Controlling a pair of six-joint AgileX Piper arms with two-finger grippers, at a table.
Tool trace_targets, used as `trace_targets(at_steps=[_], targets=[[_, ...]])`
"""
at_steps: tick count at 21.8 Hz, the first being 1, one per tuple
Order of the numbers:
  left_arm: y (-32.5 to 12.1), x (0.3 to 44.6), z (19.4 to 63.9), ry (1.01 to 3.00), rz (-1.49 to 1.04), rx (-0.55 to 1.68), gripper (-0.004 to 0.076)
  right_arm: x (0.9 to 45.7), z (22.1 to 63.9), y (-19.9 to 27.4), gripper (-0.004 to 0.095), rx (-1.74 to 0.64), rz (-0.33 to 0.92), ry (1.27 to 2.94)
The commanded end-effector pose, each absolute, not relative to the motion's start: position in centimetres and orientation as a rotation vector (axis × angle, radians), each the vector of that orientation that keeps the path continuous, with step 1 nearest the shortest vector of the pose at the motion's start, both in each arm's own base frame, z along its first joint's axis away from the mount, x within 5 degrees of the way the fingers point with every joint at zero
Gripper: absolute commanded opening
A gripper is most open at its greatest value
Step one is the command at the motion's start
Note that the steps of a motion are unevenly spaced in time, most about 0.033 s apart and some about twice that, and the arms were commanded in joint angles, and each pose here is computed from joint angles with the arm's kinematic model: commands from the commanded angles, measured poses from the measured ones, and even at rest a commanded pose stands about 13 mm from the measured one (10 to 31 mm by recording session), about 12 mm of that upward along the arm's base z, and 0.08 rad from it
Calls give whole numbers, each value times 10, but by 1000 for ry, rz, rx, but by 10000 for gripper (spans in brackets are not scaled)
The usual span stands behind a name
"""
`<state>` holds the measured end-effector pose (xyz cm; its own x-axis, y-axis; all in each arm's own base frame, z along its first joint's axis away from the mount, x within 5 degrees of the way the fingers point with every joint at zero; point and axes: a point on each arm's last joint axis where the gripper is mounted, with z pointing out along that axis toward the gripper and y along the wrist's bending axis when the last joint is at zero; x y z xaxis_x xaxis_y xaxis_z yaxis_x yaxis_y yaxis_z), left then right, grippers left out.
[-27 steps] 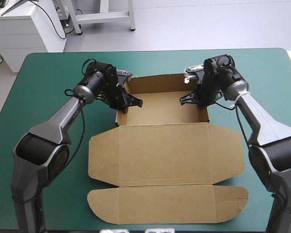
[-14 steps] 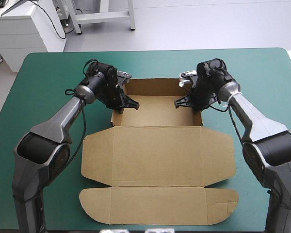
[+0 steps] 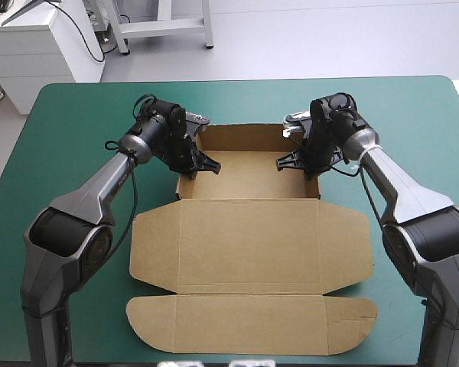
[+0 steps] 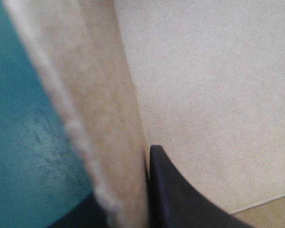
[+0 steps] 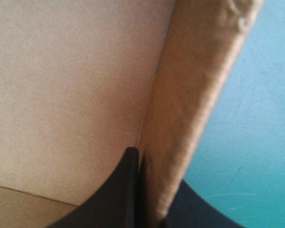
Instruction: Fold the box
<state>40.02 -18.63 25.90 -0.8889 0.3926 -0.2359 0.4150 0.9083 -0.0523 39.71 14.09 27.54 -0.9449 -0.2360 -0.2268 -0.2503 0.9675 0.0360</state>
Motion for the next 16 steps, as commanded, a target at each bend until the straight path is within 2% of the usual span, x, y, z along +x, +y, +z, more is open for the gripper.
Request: trace_targets(at_steps=[1, 2, 4, 5, 6, 7, 8, 9, 11, 12, 16], targets=[[-194, 384, 291, 2783, -221, 792, -8, 391, 308, 148, -14, -481, 140, 2748], [-194, 384, 291, 2783, -231, 793, -8, 391, 308, 148, -8, -481, 140, 2748], [-197, 383, 291, 2788, -282, 786, 2, 391, 308, 148, 77, -495, 137, 2745], [-199, 382, 291, 2780, -309, 811, 43, 391, 308, 148, 181, -496, 137, 2747], [-201, 381, 292, 2767, -341, 842, 115, 390, 308, 147, 278, -497, 137, 2749], [-202, 381, 291, 2767, -350, 844, 255, 389, 308, 147, 453, -501, 137, 2759], [-201, 381, 291, 2768, -348, 841, 316, 389, 308, 147, 534, -506, 135, 2766], [-200, 381, 291, 2783, -331, 803, 462, 388, 307, 147, 648, -514, 132, 2774], [-198, 382, 291, 2810, -332, 722, 608, 387, 307, 146, 714, -528, 128, 2784], [-197, 383, 291, 2820, -336, 690, 637, 387, 307, 146, 713, -530, 128, 2783], [-197, 383, 291, 2821, -336, 687, 642, 387, 307, 146, 713, -529, 124, 2783]])
